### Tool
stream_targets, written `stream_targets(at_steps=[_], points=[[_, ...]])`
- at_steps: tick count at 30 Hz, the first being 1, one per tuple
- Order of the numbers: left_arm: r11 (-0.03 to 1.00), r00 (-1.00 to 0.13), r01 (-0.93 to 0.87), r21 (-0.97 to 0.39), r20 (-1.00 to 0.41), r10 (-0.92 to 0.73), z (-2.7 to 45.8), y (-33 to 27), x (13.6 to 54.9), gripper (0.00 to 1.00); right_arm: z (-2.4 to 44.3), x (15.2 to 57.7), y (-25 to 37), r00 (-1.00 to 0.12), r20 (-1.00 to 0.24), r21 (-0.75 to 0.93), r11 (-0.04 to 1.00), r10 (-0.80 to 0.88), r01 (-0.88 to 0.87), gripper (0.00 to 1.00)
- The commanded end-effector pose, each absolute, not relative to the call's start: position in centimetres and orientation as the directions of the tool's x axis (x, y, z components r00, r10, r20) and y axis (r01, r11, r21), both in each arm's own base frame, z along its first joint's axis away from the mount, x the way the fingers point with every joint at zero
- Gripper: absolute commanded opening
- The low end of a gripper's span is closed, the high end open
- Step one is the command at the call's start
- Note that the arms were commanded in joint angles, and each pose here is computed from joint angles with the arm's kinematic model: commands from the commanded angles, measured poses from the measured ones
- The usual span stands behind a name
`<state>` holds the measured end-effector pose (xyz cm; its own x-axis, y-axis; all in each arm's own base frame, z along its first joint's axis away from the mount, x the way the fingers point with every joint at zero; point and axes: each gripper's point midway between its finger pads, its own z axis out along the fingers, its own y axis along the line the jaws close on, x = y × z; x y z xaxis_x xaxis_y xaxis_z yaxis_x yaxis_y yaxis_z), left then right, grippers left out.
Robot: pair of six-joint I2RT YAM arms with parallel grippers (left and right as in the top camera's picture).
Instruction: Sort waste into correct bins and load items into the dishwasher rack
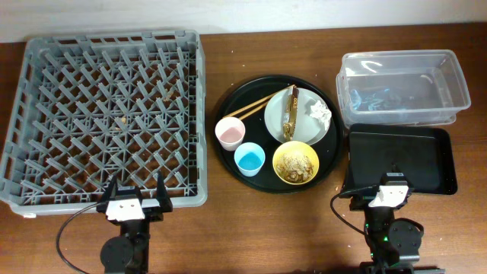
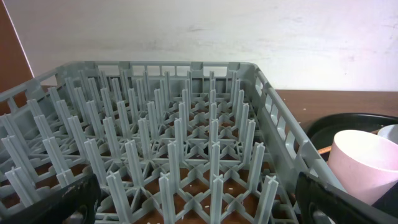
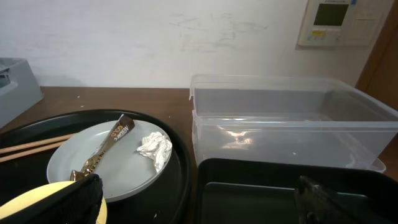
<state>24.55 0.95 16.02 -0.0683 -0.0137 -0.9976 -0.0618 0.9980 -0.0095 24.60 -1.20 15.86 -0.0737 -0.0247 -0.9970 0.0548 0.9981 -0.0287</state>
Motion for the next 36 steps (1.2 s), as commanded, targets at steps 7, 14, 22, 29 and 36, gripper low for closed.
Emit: stream_targets(at_steps=[7,14,22,29,36], points=[[0.998,-0.074,-0.056,0.005,-0.997,0.001,15.8,0.9,24.6,0.99,15.5,24.6,-1.5,-0.085,-0.996,-0.029,0.997,-0.023,0.069,0.98],[0.996,-0.071,0.084,-0.005,-0.997,0.001,15.8,-1.5,24.6,0.99,15.7,24.6,0.6,-0.075,-0.997,0.0,0.999,-0.003,-0.05,0.98],[0.961,0.159,0.273,0.029,-0.987,-0.015,25.0,-4.8,22.7,0.99,22.9,22.3,5.2,-0.038,-0.989,0.148,0.939,0.144,-0.311,0.98],[0.91,-0.453,0.332,-0.246,-0.888,-0.075,30.2,-7.1,26.4,0.99,26.7,22.7,6.0,-0.698,-0.697,0.37,0.916,0.162,-0.157,0.99],[0.893,-0.812,0.207,-0.399,-0.579,-0.07,25.9,-7.8,30.8,0.99,19.1,29.1,13.1,-0.951,-0.304,0.401,0.898,-0.055,-0.18,0.8]])
